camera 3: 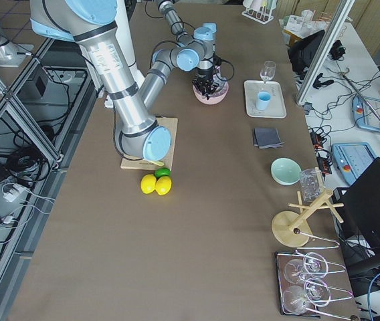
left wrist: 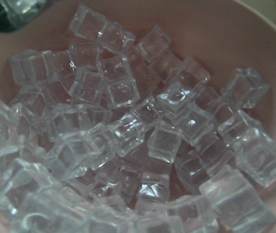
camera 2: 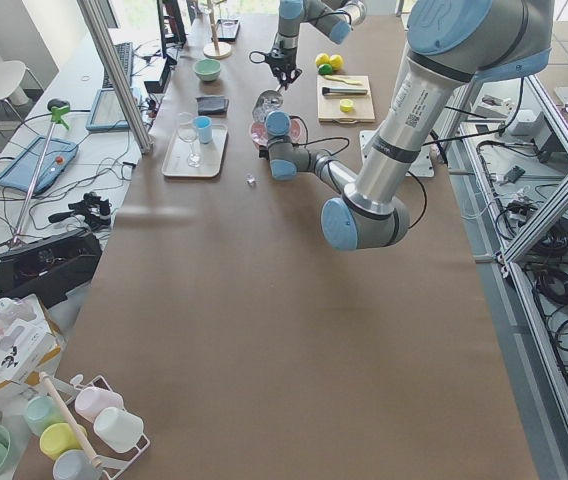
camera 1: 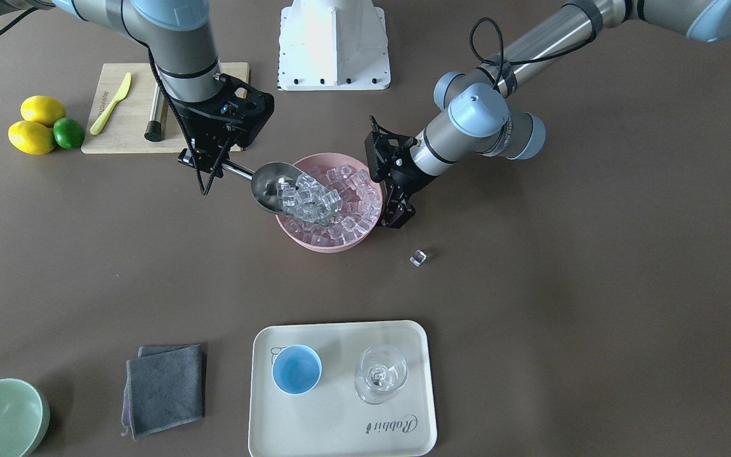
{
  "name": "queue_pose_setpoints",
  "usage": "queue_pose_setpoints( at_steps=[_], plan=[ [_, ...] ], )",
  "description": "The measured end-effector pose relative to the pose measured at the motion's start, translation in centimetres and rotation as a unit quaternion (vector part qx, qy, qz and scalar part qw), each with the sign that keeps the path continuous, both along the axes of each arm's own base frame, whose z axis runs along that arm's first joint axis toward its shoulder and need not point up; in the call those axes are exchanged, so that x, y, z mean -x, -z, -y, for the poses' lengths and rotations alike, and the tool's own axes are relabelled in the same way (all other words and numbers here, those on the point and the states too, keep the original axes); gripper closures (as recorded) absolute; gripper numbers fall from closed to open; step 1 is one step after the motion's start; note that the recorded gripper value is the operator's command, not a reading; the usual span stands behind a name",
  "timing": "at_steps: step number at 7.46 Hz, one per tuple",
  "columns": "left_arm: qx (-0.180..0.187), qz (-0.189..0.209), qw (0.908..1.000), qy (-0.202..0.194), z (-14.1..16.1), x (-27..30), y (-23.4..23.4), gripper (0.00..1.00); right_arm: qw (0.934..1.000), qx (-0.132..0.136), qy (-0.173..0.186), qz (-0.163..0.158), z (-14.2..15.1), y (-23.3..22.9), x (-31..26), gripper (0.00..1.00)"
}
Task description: Put ice in cup with scoop
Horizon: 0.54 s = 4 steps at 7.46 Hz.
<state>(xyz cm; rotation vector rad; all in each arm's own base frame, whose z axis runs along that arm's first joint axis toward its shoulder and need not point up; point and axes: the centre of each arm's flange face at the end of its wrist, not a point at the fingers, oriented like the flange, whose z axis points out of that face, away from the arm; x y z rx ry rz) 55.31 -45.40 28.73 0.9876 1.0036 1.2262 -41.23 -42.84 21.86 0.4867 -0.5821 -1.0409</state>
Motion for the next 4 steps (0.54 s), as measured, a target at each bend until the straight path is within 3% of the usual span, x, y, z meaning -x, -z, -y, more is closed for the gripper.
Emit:
queue_pose_setpoints(
  at_steps=[4],
  plan=[
    [0.002, 0.003, 1.0, 0.003, -0.1, 0.9, -1.0, 0.02, 0.9989, 0.028, -0.035, 0.008, 2.0, 0.4, -1.0, 1.0]
  ],
)
